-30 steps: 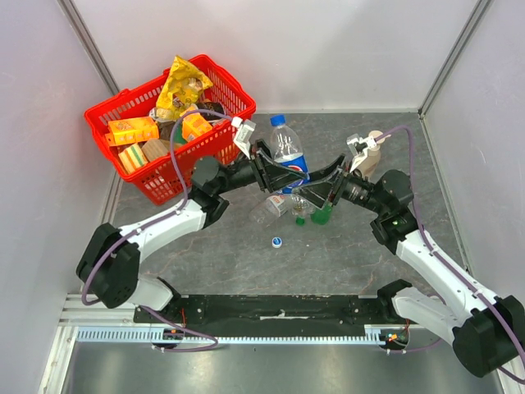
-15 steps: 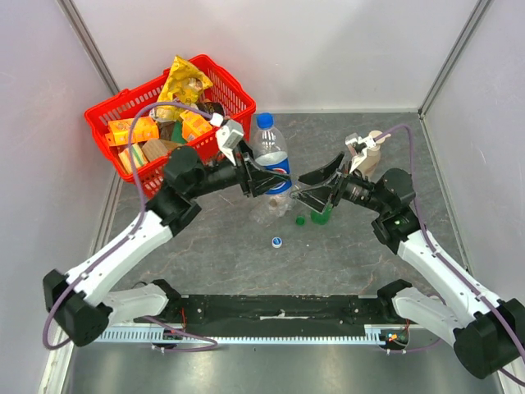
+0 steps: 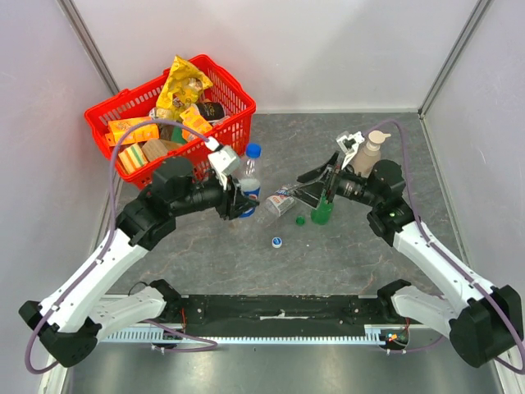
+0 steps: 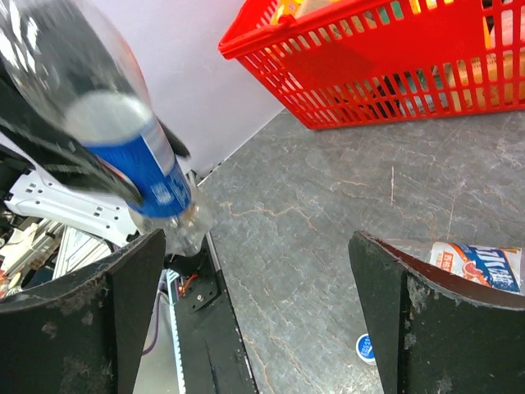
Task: Unscrew the bottle caps
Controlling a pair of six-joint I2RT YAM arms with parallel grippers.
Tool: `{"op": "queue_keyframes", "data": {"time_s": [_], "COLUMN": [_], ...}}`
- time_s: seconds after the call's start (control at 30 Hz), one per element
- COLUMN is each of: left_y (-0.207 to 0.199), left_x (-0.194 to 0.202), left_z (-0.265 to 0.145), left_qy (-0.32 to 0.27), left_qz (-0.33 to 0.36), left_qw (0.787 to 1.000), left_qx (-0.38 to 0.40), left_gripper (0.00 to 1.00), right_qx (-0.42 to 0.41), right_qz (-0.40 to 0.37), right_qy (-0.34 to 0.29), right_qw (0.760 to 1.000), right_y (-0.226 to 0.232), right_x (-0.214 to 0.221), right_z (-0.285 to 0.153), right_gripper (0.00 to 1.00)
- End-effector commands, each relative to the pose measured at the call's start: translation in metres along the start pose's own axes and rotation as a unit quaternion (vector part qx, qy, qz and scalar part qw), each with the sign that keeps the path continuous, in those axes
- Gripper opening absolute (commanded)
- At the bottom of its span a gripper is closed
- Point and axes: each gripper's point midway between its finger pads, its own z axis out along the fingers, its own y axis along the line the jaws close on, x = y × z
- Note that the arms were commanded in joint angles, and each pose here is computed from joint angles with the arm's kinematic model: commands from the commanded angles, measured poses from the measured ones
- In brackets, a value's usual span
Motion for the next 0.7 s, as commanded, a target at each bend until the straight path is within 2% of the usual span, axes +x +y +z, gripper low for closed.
{"op": "queue_keyframes", "data": {"time_s": [0.0, 0.27, 0.47, 0.57, 0.67], "left_y": [0.008, 0.046, 0.066, 0.066, 0.065], "left_x": [0.063, 0.135, 0.158, 0.16, 0.16], "left_z": [-0.004, 0.001, 0.006, 0.005, 0.004], "left_qy": [0.099, 0.199, 0.226, 0.23, 0.225], "left_qz": [0.01, -0.003, -0.011, -0.013, -0.012], "left_qw": [0.995, 0.976, 0.964, 0.963, 0.965], "left_qx": [-0.006, -0.09, -0.137, -0.138, -0.135], "left_gripper": [0.14, 0.09, 0.05, 0.05, 0.05], "right_qx": [0.001, 0.011, 0.008, 0.02, 0.034], "right_qz": [-0.015, 0.018, 0.033, 0.041, 0.058], "right_qy": [0.016, 0.05, 0.068, 0.082, 0.094], "right_qw": [1.0, 0.999, 0.997, 0.996, 0.993], "right_y": [-0.004, -0.021, -0.019, -0.021, -0.027], "right_x": [-0.008, 0.008, 0.017, 0.021, 0.027], "right_z": [0.009, 0.023, 0.042, 0.056, 0.068], "right_gripper": [0.98, 0.98, 0.98, 0.91, 0.76]}}
